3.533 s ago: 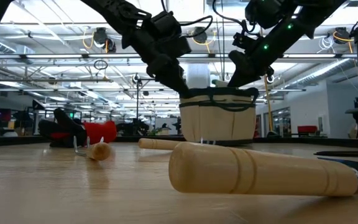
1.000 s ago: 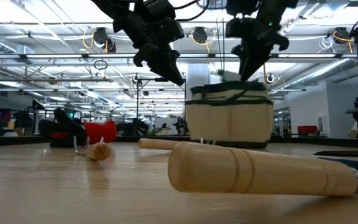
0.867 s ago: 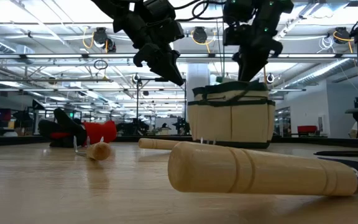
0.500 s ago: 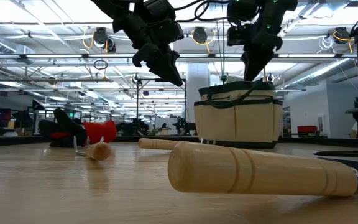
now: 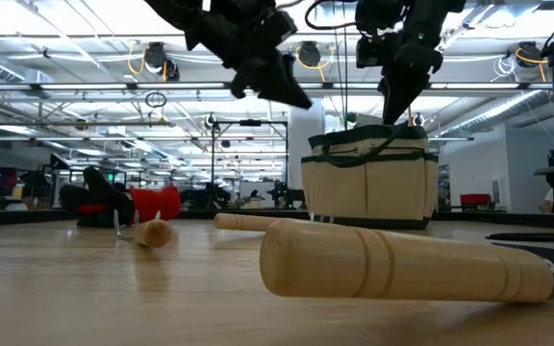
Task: Pick & Place Garden tools in Gardening bag
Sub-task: Put the green spray bottle into the gardening bag
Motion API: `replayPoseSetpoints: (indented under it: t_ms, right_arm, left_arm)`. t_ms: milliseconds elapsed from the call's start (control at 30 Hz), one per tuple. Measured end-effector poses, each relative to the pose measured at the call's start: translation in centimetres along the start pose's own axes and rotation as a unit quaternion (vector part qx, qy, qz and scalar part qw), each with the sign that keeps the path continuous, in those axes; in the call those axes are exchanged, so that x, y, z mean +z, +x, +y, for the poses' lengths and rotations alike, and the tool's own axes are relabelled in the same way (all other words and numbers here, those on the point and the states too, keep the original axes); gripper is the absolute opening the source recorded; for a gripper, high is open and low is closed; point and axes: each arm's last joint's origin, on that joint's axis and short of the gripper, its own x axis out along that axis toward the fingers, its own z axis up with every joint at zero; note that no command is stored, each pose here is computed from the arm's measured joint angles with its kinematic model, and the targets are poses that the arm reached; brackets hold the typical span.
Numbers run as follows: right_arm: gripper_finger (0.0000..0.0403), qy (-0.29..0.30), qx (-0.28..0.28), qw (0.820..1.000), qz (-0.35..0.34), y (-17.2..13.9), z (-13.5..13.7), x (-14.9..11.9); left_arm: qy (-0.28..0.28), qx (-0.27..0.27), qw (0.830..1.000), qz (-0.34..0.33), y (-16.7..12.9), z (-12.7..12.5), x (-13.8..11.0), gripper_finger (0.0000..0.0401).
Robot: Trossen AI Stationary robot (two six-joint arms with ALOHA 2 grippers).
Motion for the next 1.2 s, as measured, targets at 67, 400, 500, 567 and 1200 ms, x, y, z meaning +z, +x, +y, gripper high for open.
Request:
replayPoseSetpoints:
  t_ms: [67, 400, 500, 567, 1200]
  right_arm:
    - [0.0049, 0.0, 0.0, 1.0, 0.0, 0.0, 0.0, 0.0]
    - [0.005, 0.0, 0.0, 1.0, 0.0, 0.0, 0.0, 0.0]
    - [0.005, -0.001, 0.002, 1.0, -0.001, 0.0, 0.0, 0.0]
    - [0.005, -0.001, 0.002, 1.0, 0.0, 0.0, 0.1, 0.0]
    - [0.005, 0.002, 0.005, 1.0, 0.011, 0.6, 0.2, -0.5]
  left_arm:
    - [0.011, 0.009, 1.0, -0.01, 0.0, 0.1, 0.3, 0.0057]
    - [0.06, -0.002, 0.998, 0.003, 2.6, -0.4, -1.0, 0.0169]
    - [0.063, -0.006, 0.998, 0.01, 4.0, -0.5, -1.5, 0.0185]
    - [0.06, -0.01, 0.998, 0.027, 4.7, -0.7, -1.9, 0.0188]
    - [0.035, -0.025, 0.997, 0.071, 4.3, 1.5, -3.6, 0.0173]
